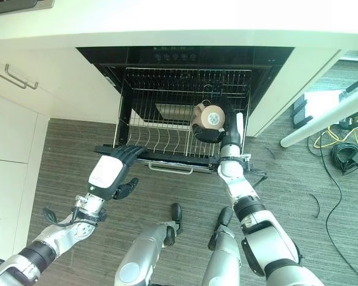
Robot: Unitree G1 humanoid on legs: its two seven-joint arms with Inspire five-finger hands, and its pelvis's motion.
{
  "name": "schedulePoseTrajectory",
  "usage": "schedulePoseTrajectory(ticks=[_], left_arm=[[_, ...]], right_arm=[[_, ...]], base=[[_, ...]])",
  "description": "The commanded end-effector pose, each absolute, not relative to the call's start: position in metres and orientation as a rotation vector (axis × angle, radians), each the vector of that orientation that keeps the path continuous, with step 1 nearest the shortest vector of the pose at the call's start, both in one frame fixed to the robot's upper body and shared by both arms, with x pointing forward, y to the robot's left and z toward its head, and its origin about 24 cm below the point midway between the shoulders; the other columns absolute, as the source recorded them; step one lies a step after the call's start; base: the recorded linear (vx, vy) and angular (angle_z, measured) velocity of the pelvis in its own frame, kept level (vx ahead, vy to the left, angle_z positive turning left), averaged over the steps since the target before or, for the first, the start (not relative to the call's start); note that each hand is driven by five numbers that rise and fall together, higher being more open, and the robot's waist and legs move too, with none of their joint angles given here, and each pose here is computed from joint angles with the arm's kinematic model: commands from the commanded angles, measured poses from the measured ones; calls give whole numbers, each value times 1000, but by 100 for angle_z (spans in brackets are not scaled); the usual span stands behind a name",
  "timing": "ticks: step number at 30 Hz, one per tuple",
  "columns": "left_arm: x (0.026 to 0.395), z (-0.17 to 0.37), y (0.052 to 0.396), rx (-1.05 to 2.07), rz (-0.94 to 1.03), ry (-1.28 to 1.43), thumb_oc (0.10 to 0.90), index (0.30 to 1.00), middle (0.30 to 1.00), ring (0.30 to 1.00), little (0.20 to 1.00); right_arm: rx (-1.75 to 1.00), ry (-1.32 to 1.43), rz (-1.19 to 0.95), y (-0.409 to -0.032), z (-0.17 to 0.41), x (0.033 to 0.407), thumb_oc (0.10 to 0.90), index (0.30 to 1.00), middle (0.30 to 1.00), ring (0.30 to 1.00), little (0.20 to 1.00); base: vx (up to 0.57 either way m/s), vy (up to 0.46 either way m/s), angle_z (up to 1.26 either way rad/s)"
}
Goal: Place the dishes in the dishwasher.
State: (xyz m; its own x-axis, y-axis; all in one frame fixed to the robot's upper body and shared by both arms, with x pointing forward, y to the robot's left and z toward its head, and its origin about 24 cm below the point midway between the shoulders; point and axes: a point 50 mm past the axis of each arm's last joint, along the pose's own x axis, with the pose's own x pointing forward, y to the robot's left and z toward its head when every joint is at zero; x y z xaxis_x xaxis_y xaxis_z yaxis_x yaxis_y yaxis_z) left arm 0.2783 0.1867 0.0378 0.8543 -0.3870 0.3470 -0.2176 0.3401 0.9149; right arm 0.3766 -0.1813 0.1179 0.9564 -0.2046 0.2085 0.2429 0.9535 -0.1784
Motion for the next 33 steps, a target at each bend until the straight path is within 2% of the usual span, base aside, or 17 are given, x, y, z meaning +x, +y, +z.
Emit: schedulePoseTrajectory(ticks=[1,8,17,22,23,25,33], left_arm=[[282,58,167,1128,-43,-713,800,900,900,900,900],[280,54,166,1122,-42,-710,800,900,900,900,900],[276,48,171,1124,-7,-682,800,900,900,900,900],[266,37,179,1128,40,-634,800,900,900,900,900],[258,31,189,1129,88,-590,800,900,900,900,900],[251,27,197,1124,129,-558,800,900,900,900,900],[221,17,229,1082,244,-429,800,900,900,900,900]], right_arm=[[-271,-403,-252,-203,159,374,800,900,900,900,900],[-284,-421,-197,-192,157,370,800,900,900,900,900],[-108,-488,-106,-177,150,354,800,900,900,900,900],[-4,-570,-61,-172,142,327,800,900,900,900,900],[42,-628,-46,-175,136,306,800,900,900,900,900],[74,-670,-30,-180,135,292,800,900,900,900,900],[212,-741,1,-191,131,256,800,900,900,900,900]], base=[[0,0,0],[-1,3,-3],[-14,-3,0],[-10,-24,-5],[-2,-53,0],[15,-87,-1],[101,-57,-7]])
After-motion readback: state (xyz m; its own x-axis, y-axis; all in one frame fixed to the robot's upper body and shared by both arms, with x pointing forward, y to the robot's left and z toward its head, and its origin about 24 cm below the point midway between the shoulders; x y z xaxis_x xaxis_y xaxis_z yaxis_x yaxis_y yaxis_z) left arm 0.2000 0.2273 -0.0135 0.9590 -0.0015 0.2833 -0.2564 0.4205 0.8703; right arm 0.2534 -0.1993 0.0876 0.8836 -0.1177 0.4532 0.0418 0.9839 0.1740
